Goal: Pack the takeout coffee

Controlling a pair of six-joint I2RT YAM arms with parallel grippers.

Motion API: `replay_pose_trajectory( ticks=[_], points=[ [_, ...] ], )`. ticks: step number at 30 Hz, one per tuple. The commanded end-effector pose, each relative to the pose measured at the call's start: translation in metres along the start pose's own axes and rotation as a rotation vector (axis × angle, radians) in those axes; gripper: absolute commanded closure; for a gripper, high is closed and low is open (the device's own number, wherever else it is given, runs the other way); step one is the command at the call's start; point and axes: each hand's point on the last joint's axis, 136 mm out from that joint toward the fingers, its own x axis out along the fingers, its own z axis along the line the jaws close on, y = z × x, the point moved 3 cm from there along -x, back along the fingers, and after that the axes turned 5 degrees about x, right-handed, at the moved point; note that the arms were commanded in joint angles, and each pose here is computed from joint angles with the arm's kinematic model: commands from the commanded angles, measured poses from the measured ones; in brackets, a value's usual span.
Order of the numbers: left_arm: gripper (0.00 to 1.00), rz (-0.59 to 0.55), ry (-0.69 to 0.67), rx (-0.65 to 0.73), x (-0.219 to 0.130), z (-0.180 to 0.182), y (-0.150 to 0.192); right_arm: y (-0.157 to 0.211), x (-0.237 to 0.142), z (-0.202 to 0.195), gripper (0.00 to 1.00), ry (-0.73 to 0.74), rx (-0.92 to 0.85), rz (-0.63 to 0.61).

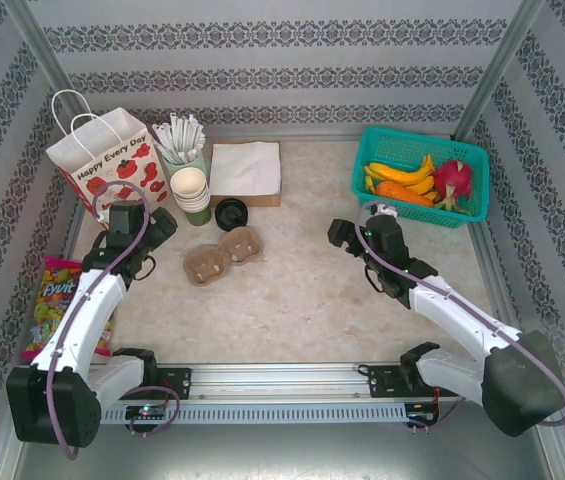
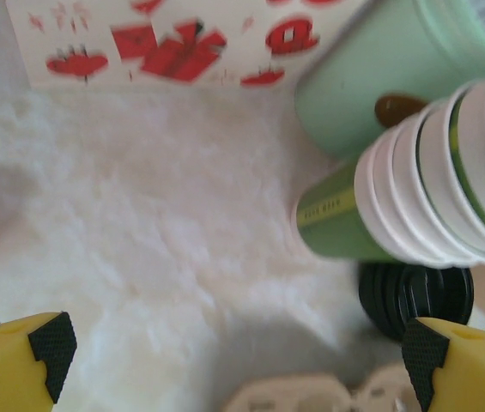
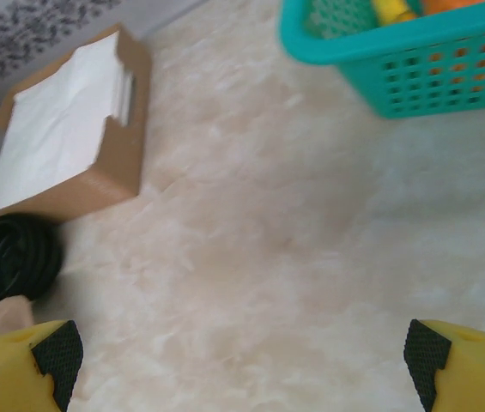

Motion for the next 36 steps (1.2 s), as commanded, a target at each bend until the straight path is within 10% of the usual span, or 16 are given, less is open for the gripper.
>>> replay_pose_trajectory(
  ticks=[1,13,36],
  points=[
    [0.0,0.184,0.007,0.017,-0.016,-0.009,0.014,-0.01,-0.002,0.018,0.02,0.016,0.004,-0.006],
    [0.08,0.24,-0.032,0.195,-0.005,-0.049,-0.038,-0.009,0.011,0.08,0.02,-0.117,-0.085,0.079],
    [0.64,0.333,-0.079,0.362,0.068,-0.092,-0.069,-0.009,0.025,0.096,0.02,-0.095,-0.1,0.093]
  ],
)
